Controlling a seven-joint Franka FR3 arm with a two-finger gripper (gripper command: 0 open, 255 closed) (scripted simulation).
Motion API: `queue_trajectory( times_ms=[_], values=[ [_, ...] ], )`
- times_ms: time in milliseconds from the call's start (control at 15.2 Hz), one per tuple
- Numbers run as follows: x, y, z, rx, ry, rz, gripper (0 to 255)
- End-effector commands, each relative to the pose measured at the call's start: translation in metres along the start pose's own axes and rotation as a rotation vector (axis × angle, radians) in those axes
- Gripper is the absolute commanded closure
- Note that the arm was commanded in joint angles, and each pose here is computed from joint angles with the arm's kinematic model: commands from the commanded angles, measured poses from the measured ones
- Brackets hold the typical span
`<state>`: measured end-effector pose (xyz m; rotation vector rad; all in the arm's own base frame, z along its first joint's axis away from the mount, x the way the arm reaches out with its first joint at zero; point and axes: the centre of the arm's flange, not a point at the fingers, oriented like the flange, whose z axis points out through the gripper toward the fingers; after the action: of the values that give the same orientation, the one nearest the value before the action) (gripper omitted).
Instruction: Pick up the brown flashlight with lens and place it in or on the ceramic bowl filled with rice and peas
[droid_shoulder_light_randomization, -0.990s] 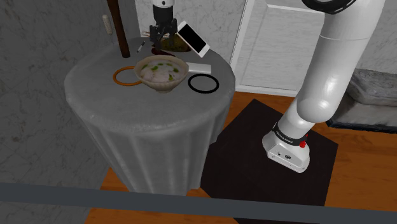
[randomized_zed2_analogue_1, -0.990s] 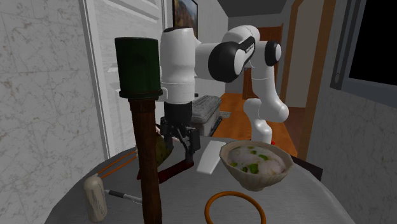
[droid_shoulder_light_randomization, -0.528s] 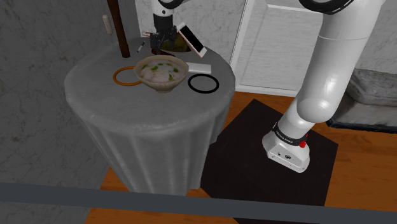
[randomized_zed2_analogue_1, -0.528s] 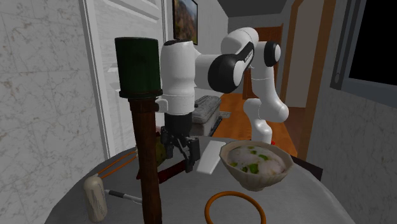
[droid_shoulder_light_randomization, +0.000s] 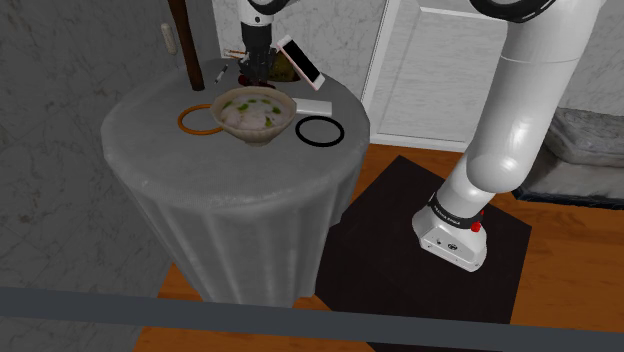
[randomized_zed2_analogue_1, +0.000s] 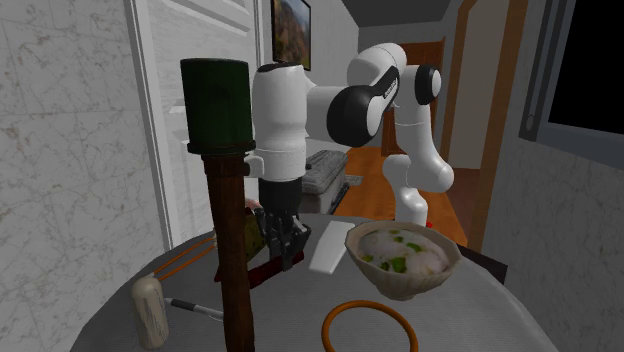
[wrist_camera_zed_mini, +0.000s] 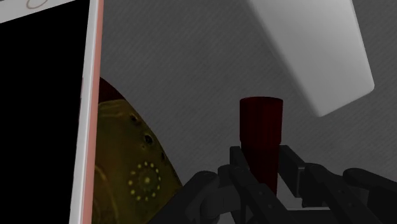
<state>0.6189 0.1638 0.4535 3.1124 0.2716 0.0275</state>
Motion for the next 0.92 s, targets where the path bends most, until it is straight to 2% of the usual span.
queue_trajectory(
  times_ms=[0, 396, 858],
  values=[
    [0.000, 0.000, 0.000, 0.000, 0.000, 0.000, 255],
    [0.000, 0.000, 0.000, 0.000, 0.000, 0.000, 255],
    [0.001, 0.001, -0.037, 0.000, 0.000, 0.000, 255]
  ],
)
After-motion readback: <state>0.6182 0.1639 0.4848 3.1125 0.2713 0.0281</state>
